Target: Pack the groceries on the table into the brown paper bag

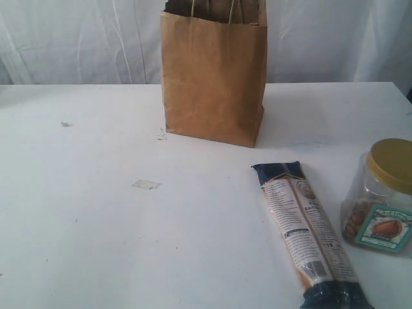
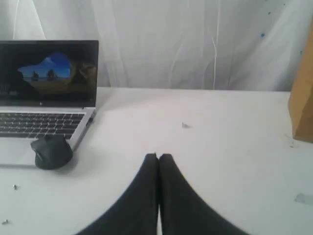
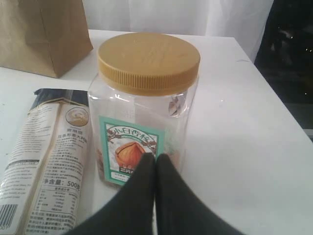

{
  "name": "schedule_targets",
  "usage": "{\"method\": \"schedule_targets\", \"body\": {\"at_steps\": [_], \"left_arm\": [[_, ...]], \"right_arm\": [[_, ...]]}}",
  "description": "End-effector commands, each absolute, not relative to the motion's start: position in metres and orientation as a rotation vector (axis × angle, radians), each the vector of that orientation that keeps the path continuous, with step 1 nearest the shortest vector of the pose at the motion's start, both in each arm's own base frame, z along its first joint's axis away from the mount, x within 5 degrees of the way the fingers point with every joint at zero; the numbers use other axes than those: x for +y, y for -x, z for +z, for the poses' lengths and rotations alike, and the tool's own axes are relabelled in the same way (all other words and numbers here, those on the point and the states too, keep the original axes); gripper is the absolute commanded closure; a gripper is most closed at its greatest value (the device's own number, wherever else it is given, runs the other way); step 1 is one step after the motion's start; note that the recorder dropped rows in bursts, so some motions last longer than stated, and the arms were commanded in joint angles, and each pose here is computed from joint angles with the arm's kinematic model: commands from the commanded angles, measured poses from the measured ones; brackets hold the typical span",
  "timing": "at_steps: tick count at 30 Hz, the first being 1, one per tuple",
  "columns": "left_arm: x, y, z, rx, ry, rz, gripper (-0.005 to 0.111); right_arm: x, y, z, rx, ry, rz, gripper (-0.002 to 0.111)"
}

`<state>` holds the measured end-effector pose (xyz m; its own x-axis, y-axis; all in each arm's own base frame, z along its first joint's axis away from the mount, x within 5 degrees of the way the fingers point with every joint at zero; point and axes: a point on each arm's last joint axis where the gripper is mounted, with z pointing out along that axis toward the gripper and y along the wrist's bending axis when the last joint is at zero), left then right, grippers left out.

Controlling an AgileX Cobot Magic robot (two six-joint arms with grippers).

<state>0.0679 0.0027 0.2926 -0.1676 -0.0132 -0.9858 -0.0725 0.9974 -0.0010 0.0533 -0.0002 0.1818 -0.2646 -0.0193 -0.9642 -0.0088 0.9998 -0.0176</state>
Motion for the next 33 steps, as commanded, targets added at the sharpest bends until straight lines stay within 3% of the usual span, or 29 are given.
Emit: {"method": "schedule_targets", "body": {"at_steps": [1, 5, 13, 17, 24, 28, 33], "left_arm": [[-0.002, -0.066, 0.259, 1.875, 0.054, -0.021, 0.107], [-0.003, -0.067, 0.239, 1.867, 0.041, -0.05, 0.107], [-0.003, -0.049, 0.254, 1.497, 0.026, -0.044, 0.107], [-0.009, -0.045, 0.241, 1.627, -0.073, -0.101, 0.107], [-0.007, -0.045, 0.233, 1.688, -0.142, -0.009, 0.107], [-0.007, -0.045, 0.233, 1.683, -0.141, -0.008, 0.107], [-0.007, -0.045, 0.233, 1.683, -0.143, -0.004, 0.107]], "right_arm": [[-0.001, -0.053, 0.182, 1.833, 0.009, -0.012, 0.108], [-0.001, -0.053, 0.182, 1.833, 0.009, -0.012, 0.108], [-0.001, -0.053, 0.182, 1.833, 0.009, -0.012, 0.108], [-0.001, -0.053, 0.182, 1.831, 0.022, -0.023, 0.108], [-0.001, -0.055, 0.19, 1.73, 0.229, -0.208, 0.108], [0.001, -0.056, 0.214, 1.473, 0.132, -0.13, 0.108], [-0.008, -0.049, 0.24, 1.097, -0.495, 0.577, 0.108]]}}
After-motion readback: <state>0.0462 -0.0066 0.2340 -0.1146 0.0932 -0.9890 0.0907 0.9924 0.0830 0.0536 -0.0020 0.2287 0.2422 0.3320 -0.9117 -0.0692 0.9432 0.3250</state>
